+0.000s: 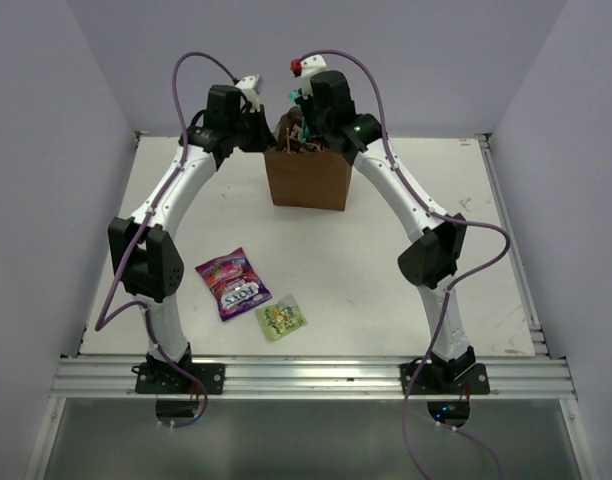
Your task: Place the snacks into the paper bag
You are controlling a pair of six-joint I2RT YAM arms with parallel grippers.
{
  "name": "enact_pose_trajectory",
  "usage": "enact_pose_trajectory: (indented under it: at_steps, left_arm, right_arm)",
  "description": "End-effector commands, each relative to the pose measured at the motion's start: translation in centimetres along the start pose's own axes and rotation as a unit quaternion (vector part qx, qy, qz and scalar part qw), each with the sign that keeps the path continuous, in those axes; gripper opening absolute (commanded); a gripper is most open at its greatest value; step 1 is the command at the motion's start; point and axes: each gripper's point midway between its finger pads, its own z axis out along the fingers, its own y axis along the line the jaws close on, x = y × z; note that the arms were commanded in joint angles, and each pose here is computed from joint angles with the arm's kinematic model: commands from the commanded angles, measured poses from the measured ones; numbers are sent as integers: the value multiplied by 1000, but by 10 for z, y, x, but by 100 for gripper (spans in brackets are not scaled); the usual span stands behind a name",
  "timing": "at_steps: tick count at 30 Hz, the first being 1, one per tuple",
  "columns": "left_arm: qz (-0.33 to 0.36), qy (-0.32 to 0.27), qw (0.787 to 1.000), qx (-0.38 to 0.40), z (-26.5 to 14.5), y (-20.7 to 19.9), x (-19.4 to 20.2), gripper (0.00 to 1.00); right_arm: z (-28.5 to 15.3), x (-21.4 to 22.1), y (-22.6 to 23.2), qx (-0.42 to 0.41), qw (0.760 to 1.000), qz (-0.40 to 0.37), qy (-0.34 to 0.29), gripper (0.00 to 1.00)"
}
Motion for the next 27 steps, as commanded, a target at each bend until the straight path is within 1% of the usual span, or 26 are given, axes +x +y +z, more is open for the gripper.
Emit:
enact_pose_trajectory:
  at_steps: [1,7,8,10,13,14,15,18,20,21,22,24,25,27]
  left_arm:
    - [1,1,1000,1,-20,-8,-3,0]
    - [2,-1,1000,0,-22,-8,-3,0]
    - [1,-1,1000,1,-22,-9,-3,0]
    - [1,-1,1000,3,-21,-9,-4,0]
    - [-2,0,1000,8,-18,-11,-4,0]
    - [-1,0,1000,8,-18,-11,-3,0]
    - [-2,-1,1000,7,-18,-10,-4,0]
    - [0,-4,1000,5,-18,-10,-7,0]
    - [1,-4,1000,5,-18,-10,-7,0]
    - [1,-4,1000,5,-18,-10,-7,0]
    - [1,-5,1000,5,-18,-10,-8,0]
    - [1,-7,1000,5,-17,-10,-9,0]
    - [3,-9,1000,6,-17,-11,-11,0]
    - [2,-10,1000,6,-16,-11,-12,0]
  right_arm:
    - [-16,-78,-7,-32,991,38,-122,0]
    - [-7,-57,21,-92,989,54,-98,0]
    - [-8,-59,28,-113,987,56,-103,0]
    - [-8,-66,34,-129,983,64,-114,0]
    - [-7,-74,36,-134,980,73,-126,0]
    - [-2,-65,39,-135,982,71,-113,0]
    - [-2,-60,42,-140,981,92,-102,0]
    - [2,-23,54,-153,982,102,-39,0]
    - [4,19,64,-157,983,90,24,0]
    - [-1,28,69,-161,983,82,40,0]
    - [0,52,74,-164,981,73,71,0]
    - [-11,66,78,-166,979,67,94,0]
    - [-11,82,79,-164,978,65,114,0]
    - [-16,93,75,-154,977,60,134,0]
